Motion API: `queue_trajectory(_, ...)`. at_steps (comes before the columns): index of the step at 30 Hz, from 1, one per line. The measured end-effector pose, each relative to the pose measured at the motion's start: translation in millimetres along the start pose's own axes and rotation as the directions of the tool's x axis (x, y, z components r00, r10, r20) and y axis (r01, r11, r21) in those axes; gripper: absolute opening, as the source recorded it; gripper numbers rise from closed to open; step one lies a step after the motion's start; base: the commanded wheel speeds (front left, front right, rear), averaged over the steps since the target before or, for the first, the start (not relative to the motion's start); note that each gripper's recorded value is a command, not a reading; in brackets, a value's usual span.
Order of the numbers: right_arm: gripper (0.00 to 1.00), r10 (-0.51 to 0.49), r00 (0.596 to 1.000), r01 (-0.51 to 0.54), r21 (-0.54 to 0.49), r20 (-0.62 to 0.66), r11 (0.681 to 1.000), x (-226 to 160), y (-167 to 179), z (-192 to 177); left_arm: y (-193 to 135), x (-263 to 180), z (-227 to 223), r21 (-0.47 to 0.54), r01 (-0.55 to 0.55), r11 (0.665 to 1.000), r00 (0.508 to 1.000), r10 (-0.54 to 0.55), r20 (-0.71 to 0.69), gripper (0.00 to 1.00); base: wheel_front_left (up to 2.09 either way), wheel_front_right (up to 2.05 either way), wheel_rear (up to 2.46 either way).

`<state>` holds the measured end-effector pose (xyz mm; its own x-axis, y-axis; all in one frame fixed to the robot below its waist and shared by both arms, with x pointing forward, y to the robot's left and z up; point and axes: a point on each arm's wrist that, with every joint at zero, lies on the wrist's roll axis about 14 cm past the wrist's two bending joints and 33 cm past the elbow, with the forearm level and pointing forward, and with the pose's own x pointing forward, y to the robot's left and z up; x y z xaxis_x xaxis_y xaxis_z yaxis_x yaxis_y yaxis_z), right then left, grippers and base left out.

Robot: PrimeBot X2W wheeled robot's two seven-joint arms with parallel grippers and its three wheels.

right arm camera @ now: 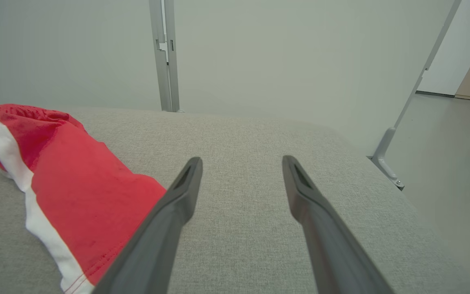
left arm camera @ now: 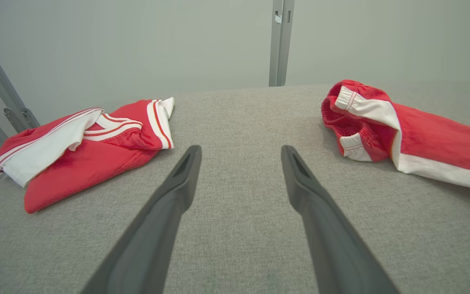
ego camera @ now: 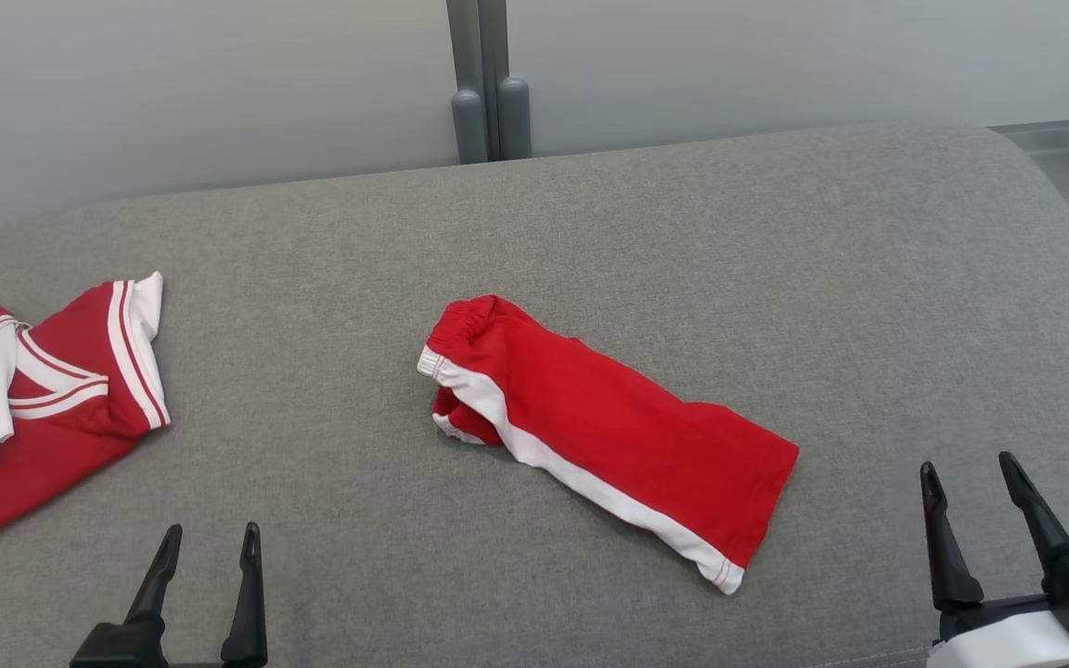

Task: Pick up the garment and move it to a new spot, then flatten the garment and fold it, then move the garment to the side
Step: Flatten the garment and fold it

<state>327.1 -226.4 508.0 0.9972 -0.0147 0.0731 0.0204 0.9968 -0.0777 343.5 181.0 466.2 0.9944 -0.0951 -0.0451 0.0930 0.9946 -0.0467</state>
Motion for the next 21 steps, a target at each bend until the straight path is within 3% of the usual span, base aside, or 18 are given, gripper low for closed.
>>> queue_trajectory(4,1.0,0.036,0.999,-0.037,0.025,0.024,0.999,5.0,14.6,6.7,-4.5,7.4,11.0,0.001,0.011,1.0,0.999,-0.011,0.036,1.0,0.0,0.0,0.0)
queue_trajectory(9,1.0,0.146,0.989,-0.149,0.094,0.032,0.984,9.9,55.0,7.3,-33.1,24.7,20.0,0.019,0.099,0.995,0.993,-0.1,0.064,1.0,0.0,0.0,0.0)
queue_trajectory(14,1.0,0.262,0.962,-0.25,0.13,-0.081,0.959,2.4,87.5,-28.1,-78.5,54.6,19.5,0.07,0.239,0.969,0.97,-0.241,0.03,1.0,0.0,0.0,0.0)
queue_trajectory(21,1.0,0.349,0.907,-0.315,0.171,-0.235,0.934,-5.9,109.8,-77.1,-120.9,99.5,10.8,0.104,0.36,0.927,0.933,-0.355,-0.059,1.0,0.0,0.0,0.0)
